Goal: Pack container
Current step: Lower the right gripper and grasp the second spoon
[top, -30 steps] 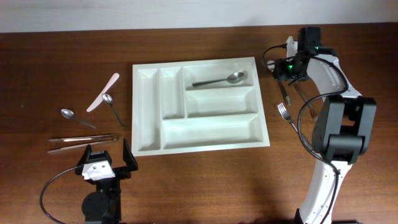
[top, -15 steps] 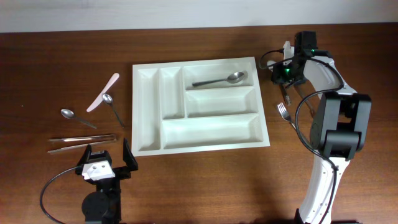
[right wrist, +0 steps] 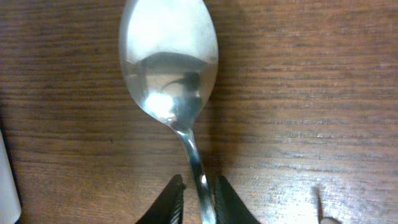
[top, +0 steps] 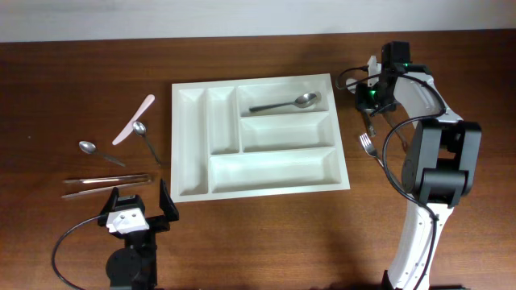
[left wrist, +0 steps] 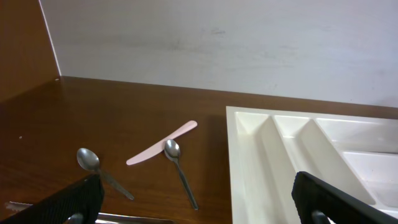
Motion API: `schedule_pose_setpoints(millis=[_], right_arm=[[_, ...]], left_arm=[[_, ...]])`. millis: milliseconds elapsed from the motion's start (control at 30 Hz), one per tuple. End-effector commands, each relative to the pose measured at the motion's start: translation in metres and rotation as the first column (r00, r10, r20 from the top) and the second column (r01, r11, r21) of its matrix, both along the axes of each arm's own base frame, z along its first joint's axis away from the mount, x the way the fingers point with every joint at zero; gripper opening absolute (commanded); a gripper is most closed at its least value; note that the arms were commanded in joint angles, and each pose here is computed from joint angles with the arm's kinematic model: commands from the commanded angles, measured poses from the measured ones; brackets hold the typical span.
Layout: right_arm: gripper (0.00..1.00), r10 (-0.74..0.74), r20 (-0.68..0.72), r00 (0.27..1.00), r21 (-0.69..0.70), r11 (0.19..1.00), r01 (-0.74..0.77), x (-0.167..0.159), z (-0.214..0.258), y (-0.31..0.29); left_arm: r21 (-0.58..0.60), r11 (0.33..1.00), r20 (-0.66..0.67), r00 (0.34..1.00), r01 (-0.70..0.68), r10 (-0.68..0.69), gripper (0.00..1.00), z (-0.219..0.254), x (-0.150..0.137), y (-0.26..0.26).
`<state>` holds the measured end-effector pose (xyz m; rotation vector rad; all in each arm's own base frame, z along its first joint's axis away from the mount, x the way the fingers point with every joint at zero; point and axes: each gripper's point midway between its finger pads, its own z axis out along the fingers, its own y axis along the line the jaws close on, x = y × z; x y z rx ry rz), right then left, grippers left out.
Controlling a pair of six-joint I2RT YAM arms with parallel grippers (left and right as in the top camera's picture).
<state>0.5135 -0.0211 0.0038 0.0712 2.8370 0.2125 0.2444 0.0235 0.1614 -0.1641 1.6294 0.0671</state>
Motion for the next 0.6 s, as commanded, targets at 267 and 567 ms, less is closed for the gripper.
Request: schedule_pose_setpoints(millis=[267, 567], right_arm=[[0.04, 0.002, -0.06, 0.998, 0.02, 1.0, -0.001, -0.0086, -0.0216, 0.0063], [0.04, 0.001, -0.059, 0.998, 0.021, 1.0, 0.001, -0.0082, -0.0212, 0.0054]], left_arm=[[0.015, 1.0, 0.002, 1.0, 0.014, -0.014, 0.99, -0.001, 0.0003, -0.0025], [0.015, 1.0, 0.002, 1.0, 0.014, -0.014, 0.99, -0.001, 0.0003, -0.0025]])
